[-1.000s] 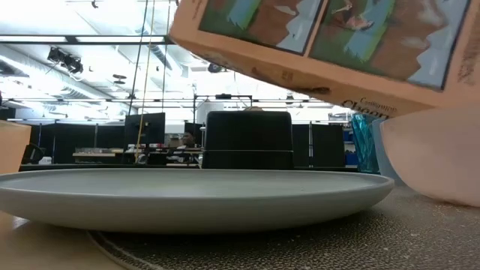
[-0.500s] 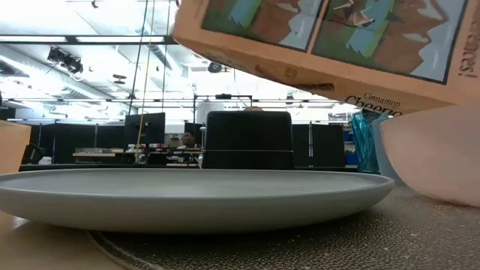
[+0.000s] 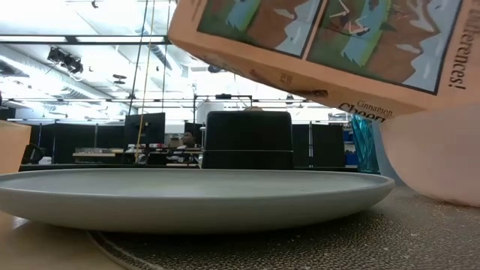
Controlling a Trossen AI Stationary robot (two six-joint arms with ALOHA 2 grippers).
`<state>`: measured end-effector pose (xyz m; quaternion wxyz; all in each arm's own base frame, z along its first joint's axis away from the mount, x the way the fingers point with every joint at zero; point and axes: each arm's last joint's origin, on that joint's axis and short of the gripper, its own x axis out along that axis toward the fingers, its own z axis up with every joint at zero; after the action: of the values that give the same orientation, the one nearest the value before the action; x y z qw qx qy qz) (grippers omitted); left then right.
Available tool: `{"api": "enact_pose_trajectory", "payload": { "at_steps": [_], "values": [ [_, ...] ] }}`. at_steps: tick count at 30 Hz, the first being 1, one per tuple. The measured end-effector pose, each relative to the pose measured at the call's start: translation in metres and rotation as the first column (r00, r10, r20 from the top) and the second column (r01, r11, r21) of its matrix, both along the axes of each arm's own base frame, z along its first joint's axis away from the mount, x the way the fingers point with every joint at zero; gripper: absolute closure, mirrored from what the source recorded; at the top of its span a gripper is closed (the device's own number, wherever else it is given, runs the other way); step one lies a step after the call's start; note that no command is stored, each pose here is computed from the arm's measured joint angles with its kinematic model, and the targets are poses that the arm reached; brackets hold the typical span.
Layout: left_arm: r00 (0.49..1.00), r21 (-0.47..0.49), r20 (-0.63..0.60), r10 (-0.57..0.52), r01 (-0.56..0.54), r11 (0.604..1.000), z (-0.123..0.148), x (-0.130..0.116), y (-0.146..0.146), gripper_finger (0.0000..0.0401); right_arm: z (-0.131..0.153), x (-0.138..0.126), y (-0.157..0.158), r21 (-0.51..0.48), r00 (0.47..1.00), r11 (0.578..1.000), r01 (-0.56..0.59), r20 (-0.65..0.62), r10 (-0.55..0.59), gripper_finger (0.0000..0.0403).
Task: Arrange a breakfast setting
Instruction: Pour cereal into the orange bowl
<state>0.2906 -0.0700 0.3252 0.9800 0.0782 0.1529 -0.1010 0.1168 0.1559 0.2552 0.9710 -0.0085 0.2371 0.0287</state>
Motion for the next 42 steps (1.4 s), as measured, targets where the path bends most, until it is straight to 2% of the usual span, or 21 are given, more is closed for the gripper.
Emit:
{"api": "enact_pose_trajectory", "payload": {
  "at_steps": [3,4,6,8,10,12,14,15,18,20,22,24,26,29,32,34,35,37,39,41,42],
  "values": [
    [1.000,-0.002,0.004,0.006,-0.006,1.000,0.000,0.000,0.000,0.0193,0.003,-0.002,-0.007,0.060,0.996,0.995,0.082,0.020,-0.083,0.0323],
    [1.000,-0.002,0.001,0.004,-0.004,1.000,0.000,0.000,0.000,0.0193,0.005,0.001,-0.002,0.079,0.997,0.995,0.064,0.038,-0.067,0.0323],
    [1.000,-0.002,-0.006,-0.003,0.003,1.000,0.000,0.000,0.000,0.0193,0.007,0.005,0.004,0.050,0.998,0.999,-0.003,0.059,0.000,0.0324],
    [1.000,-0.003,-0.006,0.005,-0.005,1.000,0.000,0.000,0.001,0.0193,0.007,0.002,-0.001,0.004,0.999,1.000,0.015,0.044,-0.015,0.0325],
    [1.000,-0.007,-0.006,0.011,-0.011,1.000,0.000,0.000,0.002,0.0193,0.008,0.000,-0.006,0.046,0.998,0.997,0.058,0.035,-0.060,0.0325],
    [1.000,-0.013,-0.014,0.009,-0.009,1.000,-0.001,0.000,0.002,0.0193,0.009,0.003,0.001,0.075,0.999,0.997,0.004,0.038,-0.007,0.0325],
    [1.000,-0.014,-0.016,0.008,-0.008,1.000,-0.001,0.000,0.002,0.0193,0.008,0.002,0.000,0.018,1.000,1.000,-0.009,0.020,0.008,0.0325],
    [1.000,-0.014,-0.013,0.014,-0.014,1.000,-0.001,0.000,0.002,0.0193,0.008,0.000,-0.004,0.006,0.999,0.999,0.032,0.017,-0.032,0.0325],
    [1.000,-0.017,-0.009,0.015,-0.016,1.000,0.000,0.000,0.003,0.0193,0.012,0.001,-0.004,0.056,0.996,0.996,0.076,0.049,-0.078,0.0326],
    [1.000,-0.010,-0.016,0.011,-0.011,1.000,-0.001,0.000,0.003,0.0193,0.013,0.005,0.002,0.017,0.997,0.999,0.041,0.070,-0.042,0.0330],
    [1.000,-0.011,-0.011,0.013,-0.013,1.000,-0.001,0.000,0.002,0.0193,0.012,0.003,-0.001,-0.036,0.996,0.998,0.060,0.072,-0.057,0.0344],
    [1.000,-0.010,-0.007,0.018,-0.018,1.000,0.000,0.000,0.003,0.0193,0.012,0.003,-0.004,-0.002,0.993,0.996,0.094,0.072,-0.094,0.0369],
    [1.000,-0.009,-0.013,0.009,-0.009,1.000,-0.001,0.000,0.003,0.0193,0.012,0.006,0.000,0.009,0.995,0.998,0.064,0.073,-0.065,0.0391],
    [1.000,-0.005,-0.008,0.016,-0.016,1.000,-0.001,0.000,0.002,0.0193,0.011,0.004,-0.002,-0.023,0.994,0.996,0.081,0.075,-0.079,0.0387],
    [1.000,-0.008,-0.009,0.009,-0.009,1.000,-0.001,0.000,0.003,0.0193,0.013,0.006,0.000,0.024,0.995,0.998,0.061,0.076,-0.062,0.0380],
    [1.000,-0.002,-0.012,0.006,-0.006,1.000,-0.001,0.000,0.002,0.0193,0.011,0.007,0.002,-0.043,0.996,0.998,0.043,0.074,-0.040,0.0385],
    [1.000,0.006,-0.010,0.012,-0.012,1.000,-0.001,0.000,0.002,0.0193,0.010,0.005,-0.003,-0.063,0.994,0.995,0.081,0.077,-0.076,0.0389],
    [1.000,0.008,0.000,0.016,-0.016,1.000,0.000,0.000,0.003,0.0193,0.012,0.002,-0.010,-0.003,0.988,0.991,0.136,0.078,-0.136,0.0394],
    [1.000,0.003,-0.008,0.004,-0.004,1.000,0.000,0.000,0.003,0.0193,0.014,0.007,0.000,0.047,0.996,0.997,0.054,0.075,-0.057,0.0393],
    [1.000,0.005,-0.009,-0.002,0.002,1.000,-0.001,0.000,0.001,0.0193,0.010,0.009,0.004,-0.042,0.998,0.999,0.015,0.061,-0.012,0.0389],
    [1.000,0.008,-0.009,0.004,-0.004,1.000,-0.001,0.000,0.001,0.0193,0.008,0.006,-0.001,-0.073,0.996,0.995,0.069,0.055,-0.065,0.0388]
  ]
}}
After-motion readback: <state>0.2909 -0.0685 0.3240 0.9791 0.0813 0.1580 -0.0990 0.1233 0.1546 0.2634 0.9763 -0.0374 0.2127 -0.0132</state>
